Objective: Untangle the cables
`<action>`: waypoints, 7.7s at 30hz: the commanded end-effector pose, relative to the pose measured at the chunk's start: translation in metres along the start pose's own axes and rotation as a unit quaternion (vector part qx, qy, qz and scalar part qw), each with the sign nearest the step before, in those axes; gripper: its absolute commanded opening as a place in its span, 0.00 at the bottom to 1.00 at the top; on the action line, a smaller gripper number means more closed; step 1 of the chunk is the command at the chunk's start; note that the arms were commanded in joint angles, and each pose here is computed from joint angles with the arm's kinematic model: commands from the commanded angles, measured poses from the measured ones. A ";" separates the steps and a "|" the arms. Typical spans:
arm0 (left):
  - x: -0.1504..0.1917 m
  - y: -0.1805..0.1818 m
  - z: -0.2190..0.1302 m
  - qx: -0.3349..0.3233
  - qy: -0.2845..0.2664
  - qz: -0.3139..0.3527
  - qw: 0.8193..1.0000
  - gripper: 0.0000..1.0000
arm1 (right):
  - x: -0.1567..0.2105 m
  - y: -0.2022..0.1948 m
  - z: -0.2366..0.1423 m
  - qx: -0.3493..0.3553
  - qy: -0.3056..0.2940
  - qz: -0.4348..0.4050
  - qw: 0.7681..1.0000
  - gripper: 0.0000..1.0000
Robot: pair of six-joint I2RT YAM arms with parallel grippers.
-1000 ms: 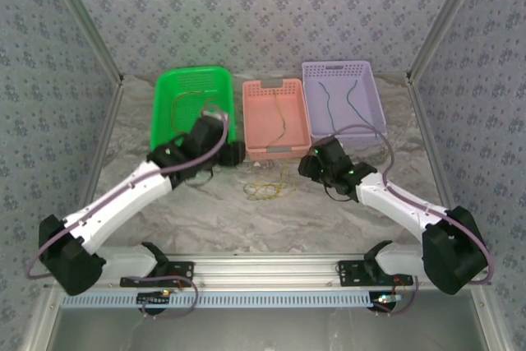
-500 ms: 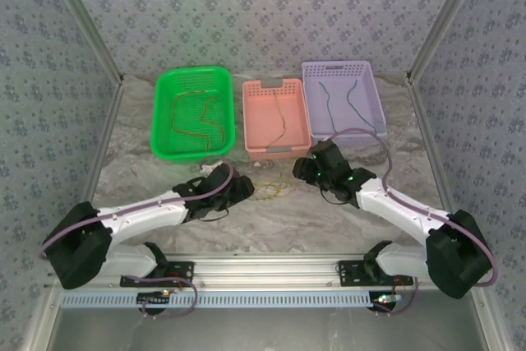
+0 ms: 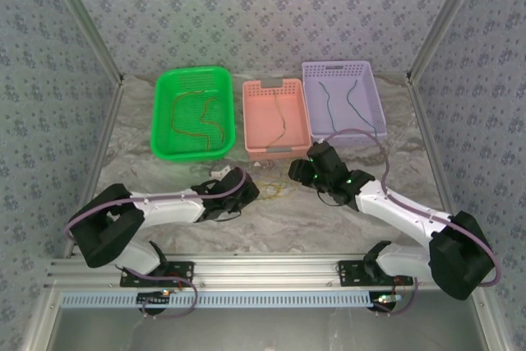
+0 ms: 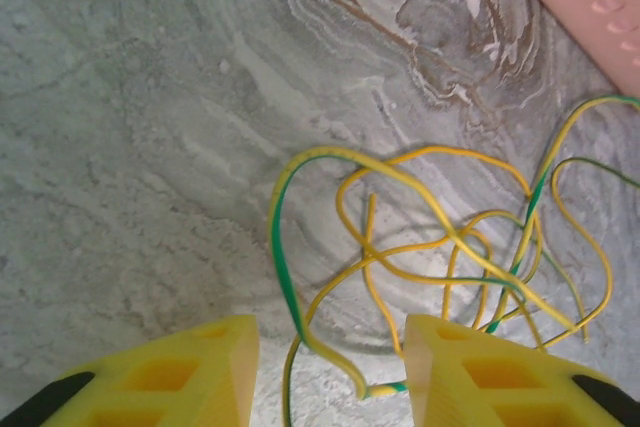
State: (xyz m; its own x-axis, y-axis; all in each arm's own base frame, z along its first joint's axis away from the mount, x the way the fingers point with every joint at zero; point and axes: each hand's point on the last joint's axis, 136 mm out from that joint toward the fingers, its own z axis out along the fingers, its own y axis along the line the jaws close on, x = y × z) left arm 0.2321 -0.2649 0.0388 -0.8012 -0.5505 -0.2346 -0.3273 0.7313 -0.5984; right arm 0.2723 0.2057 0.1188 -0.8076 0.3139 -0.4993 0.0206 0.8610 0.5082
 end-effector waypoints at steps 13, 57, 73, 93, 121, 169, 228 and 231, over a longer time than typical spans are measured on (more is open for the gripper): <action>-0.011 -0.018 -0.002 0.016 -0.048 0.032 0.998 0.00 | 0.015 -0.002 0.018 0.006 0.016 -0.015 1.000 0.61; -0.053 -0.008 -0.096 0.141 -0.141 0.002 0.980 0.01 | -0.006 -0.011 -0.002 -0.009 -0.069 0.052 0.996 0.00; -0.044 0.026 -0.098 0.003 -0.121 0.129 0.984 0.58 | 0.016 0.003 0.026 0.055 -0.030 -0.179 0.982 0.00; 0.024 -0.075 -0.044 0.074 -0.003 0.657 0.751 0.71 | 0.018 0.019 0.047 -0.043 0.082 -0.230 0.969 0.00; 0.051 -0.105 0.000 0.098 -0.064 0.751 0.650 0.54 | 0.013 0.015 0.058 -0.071 0.134 -0.189 0.970 0.00; 0.038 -0.113 -0.003 0.153 -0.025 0.712 0.685 0.14 | 0.016 0.015 0.060 -0.084 0.140 -0.179 0.970 0.00; -0.109 -0.047 -0.205 0.200 -0.179 0.148 0.952 0.62 | -0.078 0.084 -0.063 -0.026 -0.130 -0.230 0.964 0.00; -0.078 -0.101 -0.197 0.247 -0.140 0.276 0.918 0.63 | -0.081 0.095 -0.064 -0.030 -0.111 -0.252 0.961 0.00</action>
State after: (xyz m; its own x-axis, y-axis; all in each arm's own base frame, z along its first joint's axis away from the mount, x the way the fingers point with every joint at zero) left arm 0.2395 -0.1580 0.2489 -0.5755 -0.5763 -0.5802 0.0658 0.6745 -0.7353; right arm 0.3040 0.2380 0.2474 -0.5597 0.0662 -0.8260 -0.3333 0.8946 0.2976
